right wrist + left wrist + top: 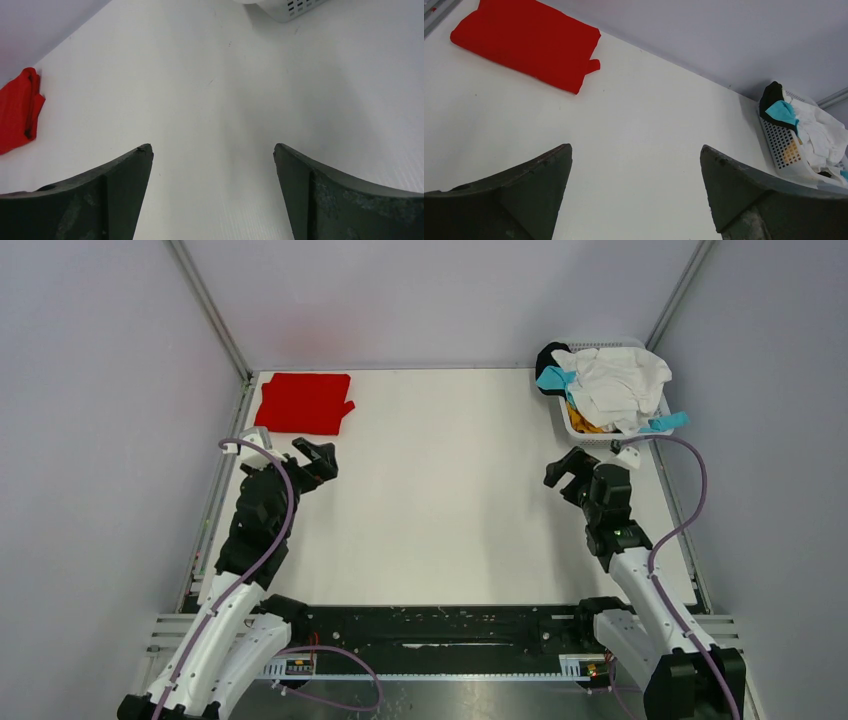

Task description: Fold and stack the t-shirts

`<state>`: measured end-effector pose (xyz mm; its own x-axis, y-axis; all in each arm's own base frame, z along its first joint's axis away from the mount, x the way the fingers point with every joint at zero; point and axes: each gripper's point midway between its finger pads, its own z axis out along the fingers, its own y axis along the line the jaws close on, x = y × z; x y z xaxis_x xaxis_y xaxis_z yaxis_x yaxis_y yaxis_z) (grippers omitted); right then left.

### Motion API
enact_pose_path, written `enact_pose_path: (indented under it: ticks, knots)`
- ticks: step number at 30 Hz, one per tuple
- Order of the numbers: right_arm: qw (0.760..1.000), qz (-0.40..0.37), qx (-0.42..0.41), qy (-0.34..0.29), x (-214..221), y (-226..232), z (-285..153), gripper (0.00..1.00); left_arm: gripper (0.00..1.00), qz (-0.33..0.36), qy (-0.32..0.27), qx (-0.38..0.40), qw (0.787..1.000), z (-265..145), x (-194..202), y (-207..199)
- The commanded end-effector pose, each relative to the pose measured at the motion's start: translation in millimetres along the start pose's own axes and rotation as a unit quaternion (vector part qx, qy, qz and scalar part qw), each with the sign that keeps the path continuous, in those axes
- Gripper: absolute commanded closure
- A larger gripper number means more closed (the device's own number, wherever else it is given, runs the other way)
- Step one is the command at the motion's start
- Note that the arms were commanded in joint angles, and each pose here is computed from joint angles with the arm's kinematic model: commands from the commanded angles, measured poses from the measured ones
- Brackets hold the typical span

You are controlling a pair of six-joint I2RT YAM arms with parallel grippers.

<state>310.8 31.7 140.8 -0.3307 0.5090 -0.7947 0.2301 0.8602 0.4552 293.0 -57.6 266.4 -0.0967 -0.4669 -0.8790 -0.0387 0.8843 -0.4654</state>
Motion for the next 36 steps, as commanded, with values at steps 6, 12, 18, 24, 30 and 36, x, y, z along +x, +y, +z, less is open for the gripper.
enact_pose_path:
  ticks: [6,12,18,24,30,36]
  knots:
    - [0.99,-0.012,0.073,-0.12,-99,6,12,0.0,0.01,-0.001,-0.019,-0.004,1.0,-7,-15,-1]
    - [0.985,-0.006,0.17,-0.022,-135,-18,62,0.01,0.01,0.003,-0.006,-0.008,1.0,-7,-11,0]
    - [0.974,0.012,0.226,0.024,-167,-54,111,0.0,0.01,0.005,-0.012,-0.019,1.0,-11,-15,4]
    - [0.963,-0.057,0.246,0.091,-182,-80,159,0.01,0.01,0.006,-0.014,-0.026,1.0,-10,-15,7]
    - [0.955,-0.099,0.247,0.135,-172,-98,215,0.04,0.01,0.009,-0.008,-0.033,0.999,-7,-13,9]
    - [0.961,-0.085,0.183,0.189,-147,-88,265,0.17,0.01,0.012,-0.004,-0.04,0.999,-5,-11,11]
